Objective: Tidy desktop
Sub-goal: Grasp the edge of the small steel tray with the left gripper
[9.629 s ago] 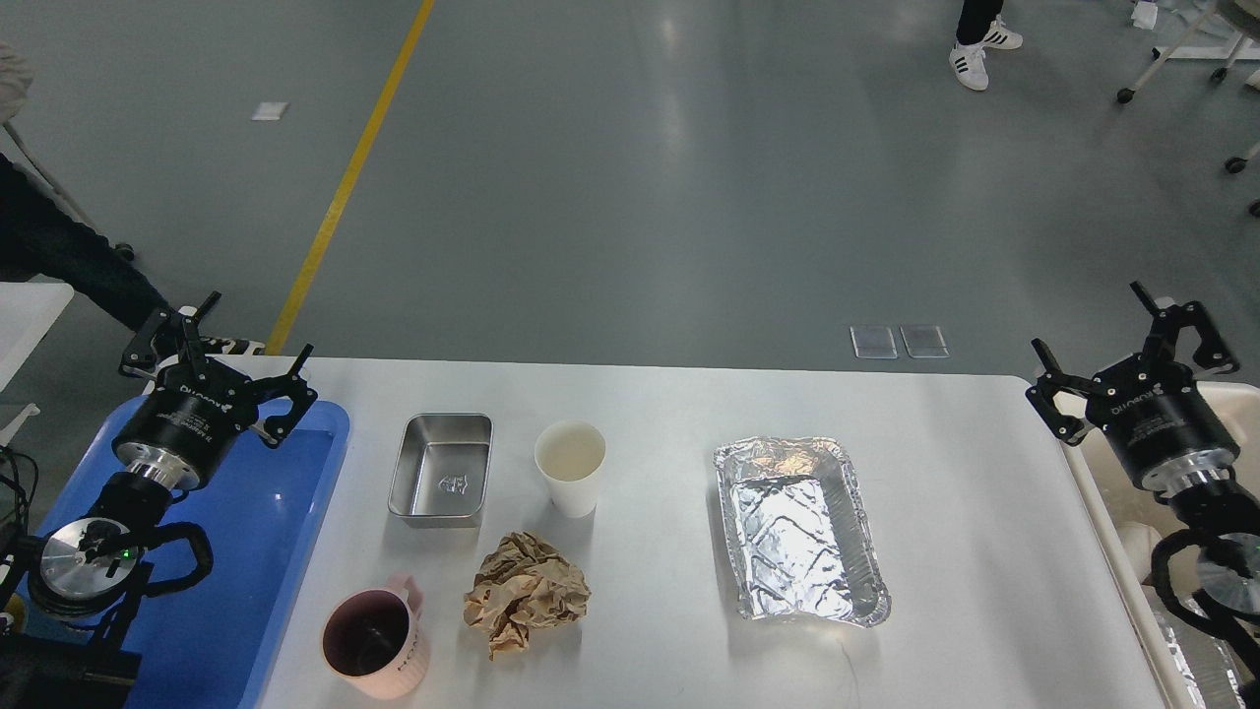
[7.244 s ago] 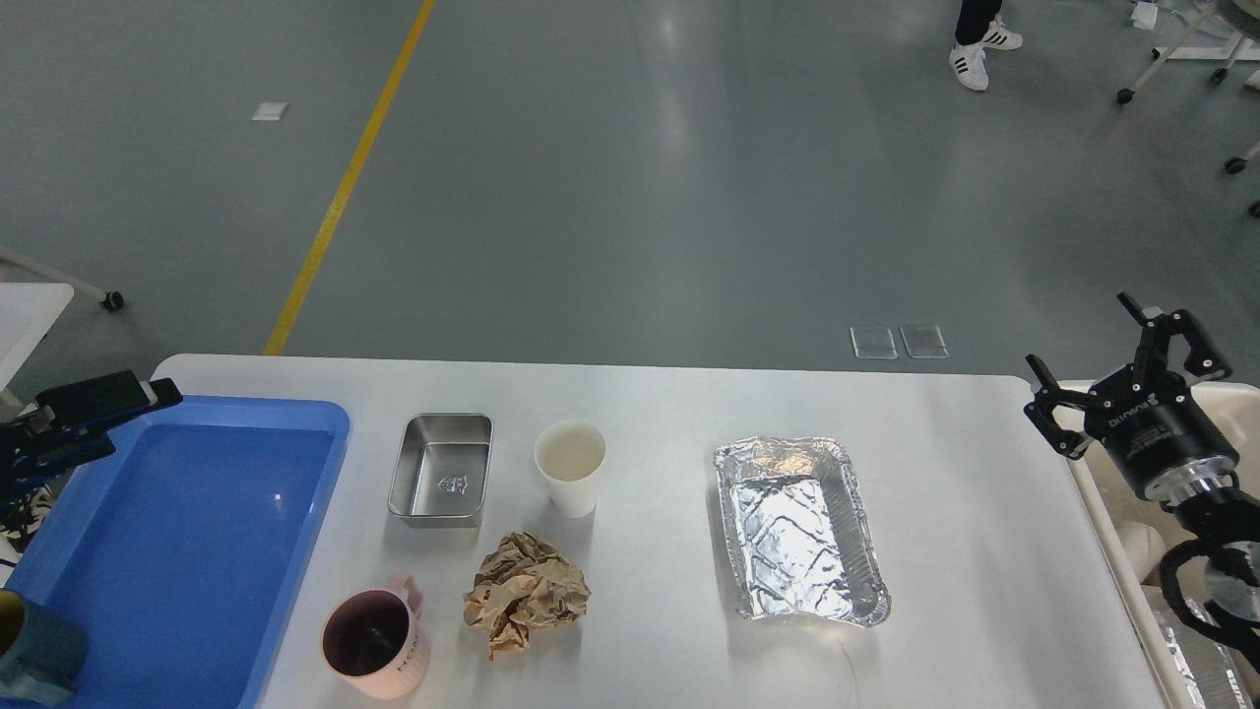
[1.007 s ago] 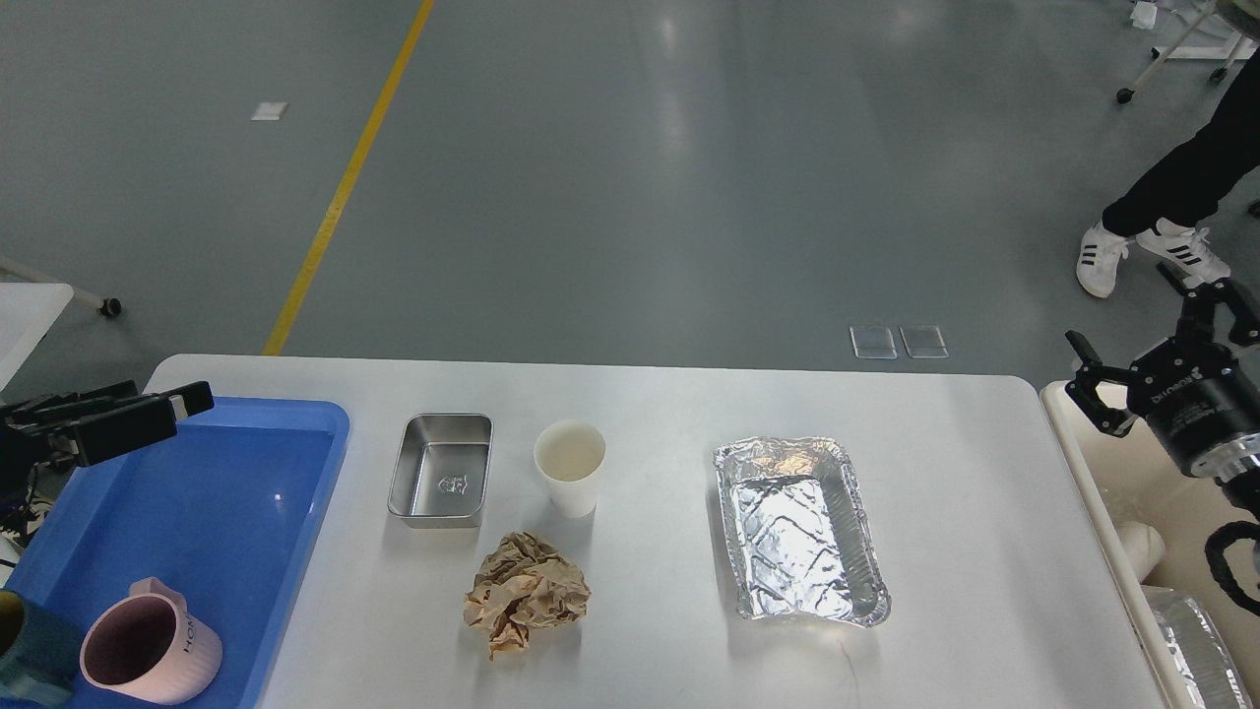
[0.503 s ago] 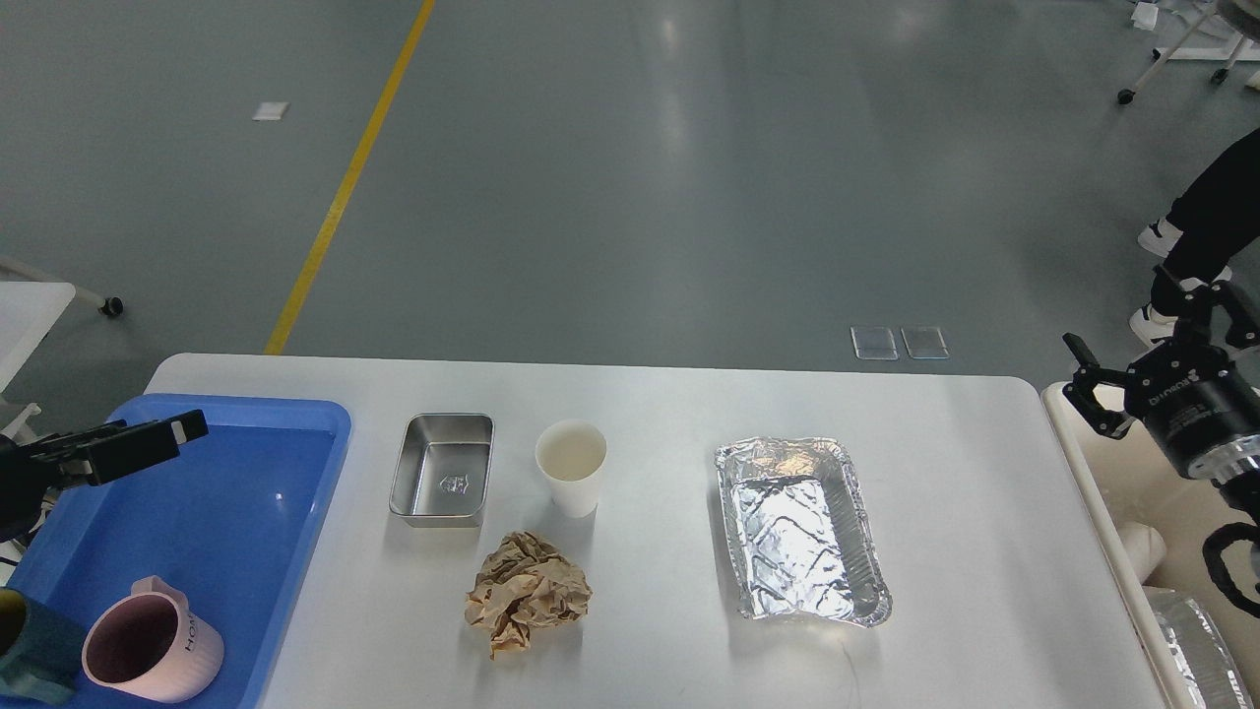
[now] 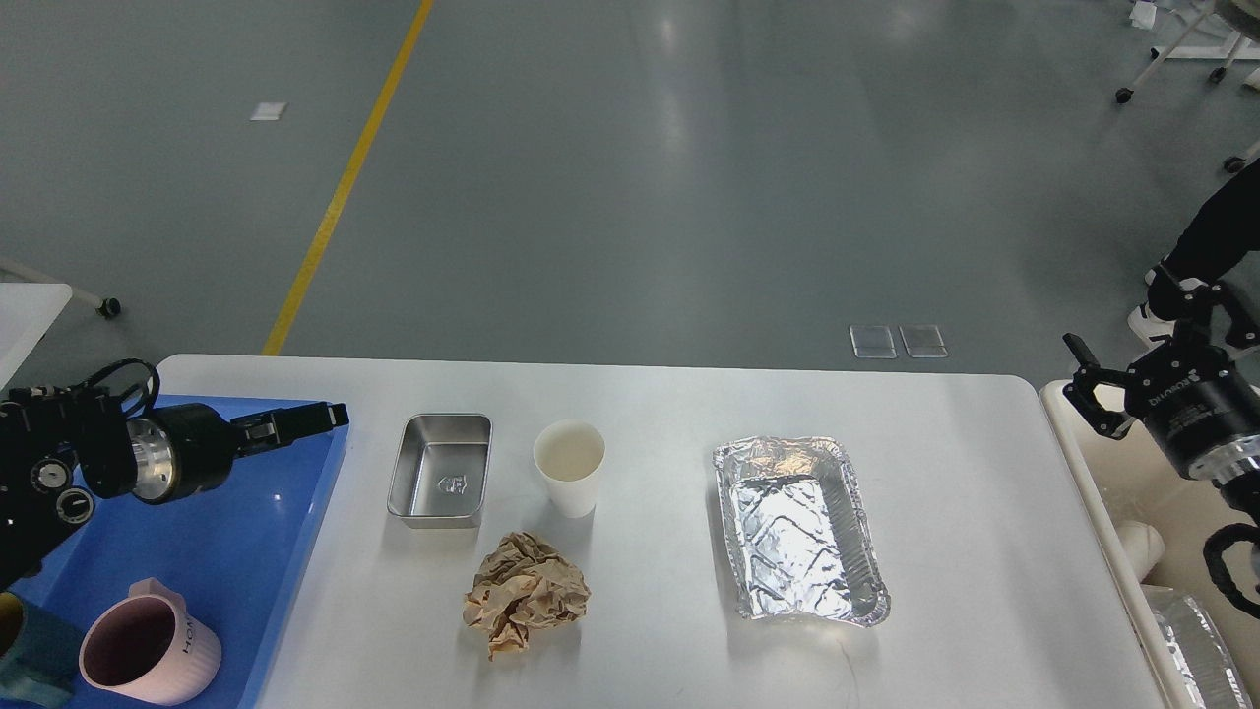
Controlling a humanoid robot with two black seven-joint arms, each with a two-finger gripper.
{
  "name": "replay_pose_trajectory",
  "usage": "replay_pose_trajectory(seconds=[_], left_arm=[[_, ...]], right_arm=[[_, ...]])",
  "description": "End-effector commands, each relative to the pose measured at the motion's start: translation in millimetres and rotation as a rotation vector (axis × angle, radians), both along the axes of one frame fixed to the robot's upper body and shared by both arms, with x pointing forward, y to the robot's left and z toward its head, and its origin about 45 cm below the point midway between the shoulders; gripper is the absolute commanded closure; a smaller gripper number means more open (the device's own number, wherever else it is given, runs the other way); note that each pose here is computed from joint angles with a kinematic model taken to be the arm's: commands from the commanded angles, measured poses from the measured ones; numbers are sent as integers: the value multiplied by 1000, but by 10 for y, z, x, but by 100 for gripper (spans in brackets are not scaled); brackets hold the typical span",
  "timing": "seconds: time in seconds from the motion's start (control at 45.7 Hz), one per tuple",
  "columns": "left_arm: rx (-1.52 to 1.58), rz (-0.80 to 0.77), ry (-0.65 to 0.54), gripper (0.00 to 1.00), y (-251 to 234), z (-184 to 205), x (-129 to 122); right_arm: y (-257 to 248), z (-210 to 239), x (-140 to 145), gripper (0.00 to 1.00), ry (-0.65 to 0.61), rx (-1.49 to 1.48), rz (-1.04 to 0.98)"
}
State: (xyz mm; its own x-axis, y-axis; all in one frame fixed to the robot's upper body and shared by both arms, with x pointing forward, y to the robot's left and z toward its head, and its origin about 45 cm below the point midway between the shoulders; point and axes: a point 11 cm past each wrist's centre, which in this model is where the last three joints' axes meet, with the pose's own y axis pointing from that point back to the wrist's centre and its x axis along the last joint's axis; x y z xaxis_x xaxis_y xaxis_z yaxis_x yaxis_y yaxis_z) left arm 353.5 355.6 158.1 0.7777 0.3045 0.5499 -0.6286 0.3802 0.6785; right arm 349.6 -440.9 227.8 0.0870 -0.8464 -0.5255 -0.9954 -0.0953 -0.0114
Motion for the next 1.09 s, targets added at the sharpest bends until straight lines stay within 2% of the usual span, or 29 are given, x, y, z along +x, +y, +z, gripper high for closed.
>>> replay_pose_trajectory(seconds=[0.0,0.438,0.547,0.832,1.072], left_arm=[[-11,32,47,3,-142,-273,85],[24,-14,117,5,-503,-696,11],[73,-17,127,8,-479,-761,-28],[130,-8,124,28,-412,-859,-63],[139,-6,114,33,-512,-934,-12]], right_arm=[[-7,-11,-6,0,3,0,-2],[-16,-15,-10,0,4,0,-4],[-20,-16,-14,0,4,0,-6],[-26,-7,-12,0,1,0,-8],[-39,2,-10,0,-2,1,-12]])
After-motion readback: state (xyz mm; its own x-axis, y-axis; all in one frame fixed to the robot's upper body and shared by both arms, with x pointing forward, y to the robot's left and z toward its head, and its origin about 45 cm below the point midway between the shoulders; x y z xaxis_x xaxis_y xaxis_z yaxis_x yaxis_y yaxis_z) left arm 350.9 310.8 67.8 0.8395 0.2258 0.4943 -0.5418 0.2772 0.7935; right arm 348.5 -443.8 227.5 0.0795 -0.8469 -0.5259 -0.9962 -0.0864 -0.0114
